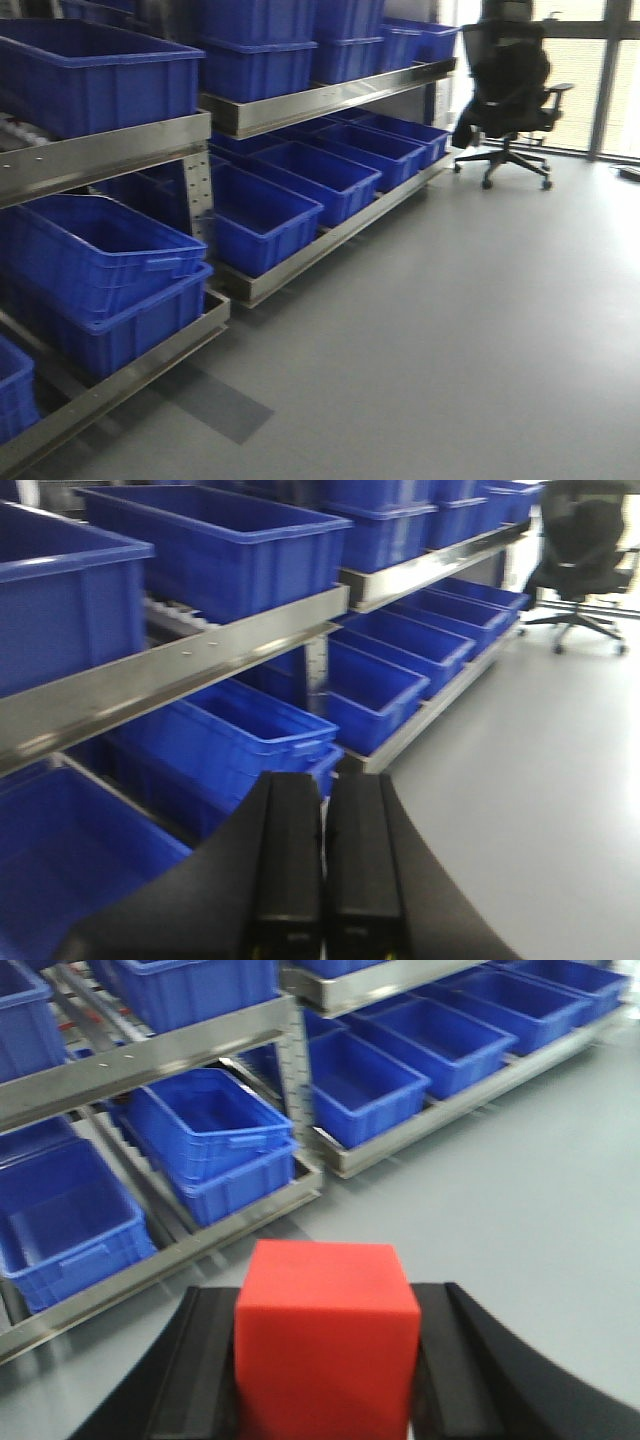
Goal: Pick red cube and place on left shelf
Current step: 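Turn the base toward the shelf of blue bins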
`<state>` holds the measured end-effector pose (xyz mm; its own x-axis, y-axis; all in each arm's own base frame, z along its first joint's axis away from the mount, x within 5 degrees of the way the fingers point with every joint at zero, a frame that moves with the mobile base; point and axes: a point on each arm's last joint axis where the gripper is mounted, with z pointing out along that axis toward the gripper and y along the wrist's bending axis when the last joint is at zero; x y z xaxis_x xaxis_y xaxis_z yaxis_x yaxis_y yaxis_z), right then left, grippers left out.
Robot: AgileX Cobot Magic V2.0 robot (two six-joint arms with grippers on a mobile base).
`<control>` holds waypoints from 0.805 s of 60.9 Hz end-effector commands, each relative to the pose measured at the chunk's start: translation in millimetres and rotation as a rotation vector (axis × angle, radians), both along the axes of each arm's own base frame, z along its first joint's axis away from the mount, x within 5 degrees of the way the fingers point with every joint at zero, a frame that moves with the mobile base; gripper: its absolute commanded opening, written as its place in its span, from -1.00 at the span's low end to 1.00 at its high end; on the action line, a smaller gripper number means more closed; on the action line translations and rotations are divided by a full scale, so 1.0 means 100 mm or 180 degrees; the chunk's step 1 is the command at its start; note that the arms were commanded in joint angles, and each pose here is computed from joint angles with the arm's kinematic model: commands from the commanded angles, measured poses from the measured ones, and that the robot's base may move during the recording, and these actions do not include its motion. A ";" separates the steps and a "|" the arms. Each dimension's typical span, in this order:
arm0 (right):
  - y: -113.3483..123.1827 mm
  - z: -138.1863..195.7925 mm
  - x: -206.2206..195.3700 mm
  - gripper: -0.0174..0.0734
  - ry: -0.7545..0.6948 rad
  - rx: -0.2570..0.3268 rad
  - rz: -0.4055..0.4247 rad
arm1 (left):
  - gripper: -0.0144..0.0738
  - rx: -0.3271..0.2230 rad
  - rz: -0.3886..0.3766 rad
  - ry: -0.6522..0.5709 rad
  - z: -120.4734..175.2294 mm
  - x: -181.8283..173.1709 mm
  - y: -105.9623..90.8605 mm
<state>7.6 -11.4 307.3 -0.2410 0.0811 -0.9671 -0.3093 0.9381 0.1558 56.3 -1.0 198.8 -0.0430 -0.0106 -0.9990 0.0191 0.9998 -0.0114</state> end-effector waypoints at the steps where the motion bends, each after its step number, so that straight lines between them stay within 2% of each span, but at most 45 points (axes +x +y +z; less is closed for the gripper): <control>1: 0.01 0.15 0.01 -0.19 -0.0308 0.0030 0.0024 | -0.44 -0.0023 -0.0008 -0.0252 0.01 0.00 0.00; 49: 0.00 0.14 0.01 -0.23 -0.0283 0.0020 0.0019 | -0.44 -0.0023 -0.0008 -0.0252 0.01 0.00 0.00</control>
